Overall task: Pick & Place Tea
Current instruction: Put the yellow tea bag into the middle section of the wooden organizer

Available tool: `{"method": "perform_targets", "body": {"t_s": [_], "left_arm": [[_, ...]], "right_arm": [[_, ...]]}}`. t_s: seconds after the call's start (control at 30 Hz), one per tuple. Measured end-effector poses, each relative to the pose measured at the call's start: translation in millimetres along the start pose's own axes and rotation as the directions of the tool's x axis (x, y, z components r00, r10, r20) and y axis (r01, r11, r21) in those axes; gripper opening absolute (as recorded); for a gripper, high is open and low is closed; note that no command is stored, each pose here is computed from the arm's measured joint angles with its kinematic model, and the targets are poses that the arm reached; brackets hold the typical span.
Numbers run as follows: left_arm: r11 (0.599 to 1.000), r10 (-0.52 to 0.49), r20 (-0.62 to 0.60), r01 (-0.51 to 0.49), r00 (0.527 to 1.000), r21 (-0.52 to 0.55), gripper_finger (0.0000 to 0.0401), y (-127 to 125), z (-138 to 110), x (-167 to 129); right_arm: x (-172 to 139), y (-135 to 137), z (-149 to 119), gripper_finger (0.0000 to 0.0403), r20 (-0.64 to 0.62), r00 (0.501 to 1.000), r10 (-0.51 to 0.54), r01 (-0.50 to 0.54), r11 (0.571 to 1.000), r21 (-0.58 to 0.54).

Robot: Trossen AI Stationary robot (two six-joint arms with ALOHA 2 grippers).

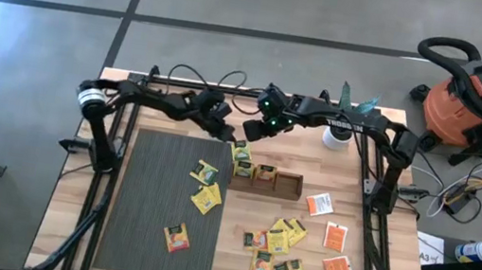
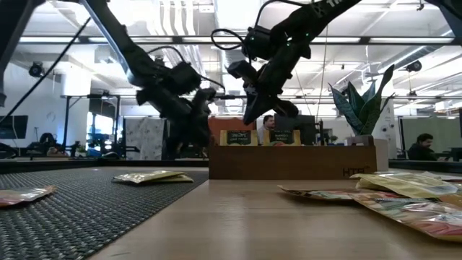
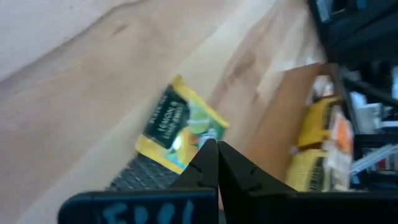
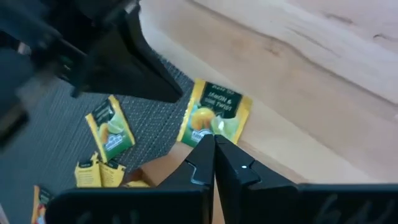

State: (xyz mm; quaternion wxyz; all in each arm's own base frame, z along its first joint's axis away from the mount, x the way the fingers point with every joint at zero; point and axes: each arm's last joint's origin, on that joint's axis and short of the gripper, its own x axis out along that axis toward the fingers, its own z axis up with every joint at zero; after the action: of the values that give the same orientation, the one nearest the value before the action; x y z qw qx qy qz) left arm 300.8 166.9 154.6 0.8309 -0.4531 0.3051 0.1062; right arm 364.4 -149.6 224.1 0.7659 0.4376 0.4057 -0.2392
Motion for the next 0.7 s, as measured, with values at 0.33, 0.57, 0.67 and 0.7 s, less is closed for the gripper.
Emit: {"method": "perform_targets", "body": {"t_s": [0.33, 0.57, 0.67, 0.7], "left_arm": [[0.994, 0.102, -0.064, -0.103, 0.993, -0.023, 0.0001, 14.9, 4.5, 23.5], [0.987, 0.149, -0.082, -0.153, 0.986, -0.045, 0.0001, 21.5, 0.9, 27.9], [0.986, 0.151, -0.086, -0.157, 0.985, -0.057, 0.0001, 22.4, 0.4, 28.6], [0.986, 0.153, -0.086, -0.158, 0.985, -0.059, 0.0001, 22.4, 0.4, 28.6]], "right_arm": [[-1.6, -5.9, 4.2, 0.0009, 0.005, 1.0, -0.006, 0.007, 0.999, -0.051], [-4.7, -15.8, 12.2, 0.0014, 0.003, 1.0, 0.004, -0.004, 0.995, -0.095], [-6.5, -20.8, 16.0, 0.0029, -0.013, 0.999, 0.031, -0.032, 0.995, -0.099], [-7.1, -22.4, 17.2, 0.0036, -0.016, 0.999, 0.037, -0.039, 0.994, -0.098]]}}
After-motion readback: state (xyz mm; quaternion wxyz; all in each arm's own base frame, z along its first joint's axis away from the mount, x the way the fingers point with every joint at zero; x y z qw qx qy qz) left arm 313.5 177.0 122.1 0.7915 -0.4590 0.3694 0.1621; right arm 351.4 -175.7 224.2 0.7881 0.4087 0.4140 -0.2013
